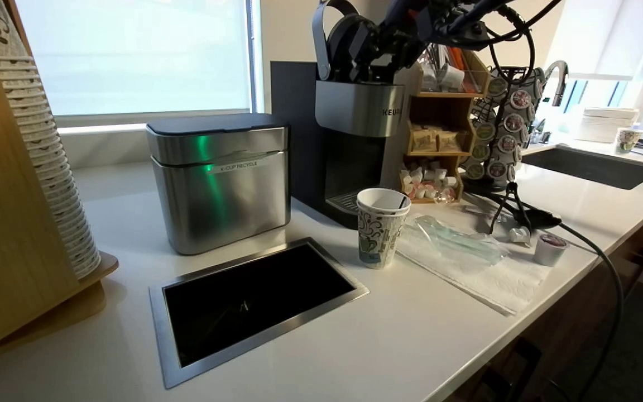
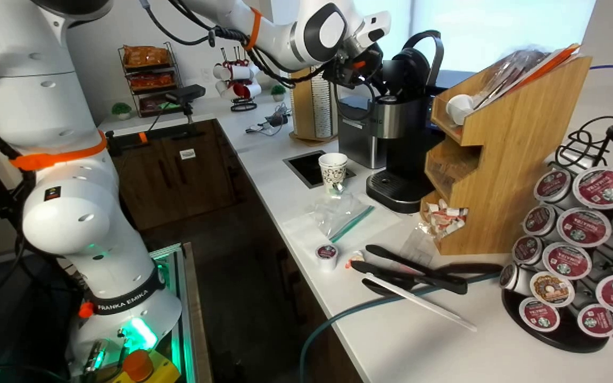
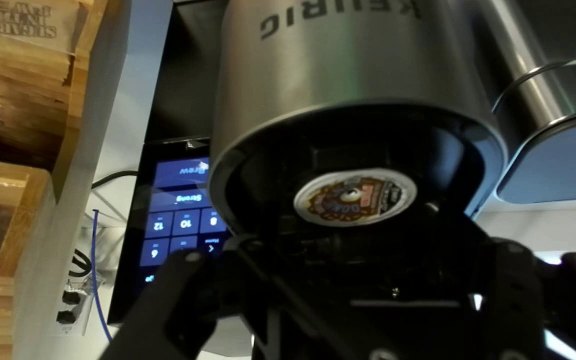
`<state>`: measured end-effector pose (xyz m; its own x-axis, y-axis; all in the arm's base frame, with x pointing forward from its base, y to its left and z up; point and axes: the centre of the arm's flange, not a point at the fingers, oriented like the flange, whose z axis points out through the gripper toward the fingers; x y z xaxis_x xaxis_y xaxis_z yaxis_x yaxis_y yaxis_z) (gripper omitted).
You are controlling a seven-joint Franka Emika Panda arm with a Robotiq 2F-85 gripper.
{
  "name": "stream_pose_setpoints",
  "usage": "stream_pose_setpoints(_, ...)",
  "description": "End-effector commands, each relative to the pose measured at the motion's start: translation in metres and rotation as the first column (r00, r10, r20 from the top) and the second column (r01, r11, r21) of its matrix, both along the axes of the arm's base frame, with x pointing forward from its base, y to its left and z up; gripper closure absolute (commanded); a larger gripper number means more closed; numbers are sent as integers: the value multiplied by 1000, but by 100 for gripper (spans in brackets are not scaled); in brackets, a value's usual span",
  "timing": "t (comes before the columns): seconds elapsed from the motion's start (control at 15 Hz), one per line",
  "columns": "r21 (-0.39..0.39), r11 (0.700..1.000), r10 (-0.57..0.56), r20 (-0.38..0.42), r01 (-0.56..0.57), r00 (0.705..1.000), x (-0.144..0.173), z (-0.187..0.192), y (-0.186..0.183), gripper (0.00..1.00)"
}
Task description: Remove the coffee pod from the coffee maker and place it on the table
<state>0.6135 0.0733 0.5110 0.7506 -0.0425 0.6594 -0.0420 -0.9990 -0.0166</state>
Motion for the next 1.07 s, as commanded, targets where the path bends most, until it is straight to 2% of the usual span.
stream_pose_setpoints(0.0,6,1000,-12,12,12,1000,0,1,4,44)
stream_pose_setpoints(0.07,5,1000,-14,14,14,1000,-1,1,4,47)
stream_pose_setpoints(0.27,4,1000,-23,23,23,999,-1,4,2,70)
stream_pose_setpoints(0.33,4,1000,-24,24,24,999,-1,4,2,71)
stream_pose_setpoints(0.4,2,1000,-28,28,28,999,-1,5,1,77)
stream_pose_setpoints(0.6,9,999,-37,32,36,999,-3,10,-4,100)
stream_pose_setpoints(1.0,40,999,-29,60,27,998,-13,23,3,100)
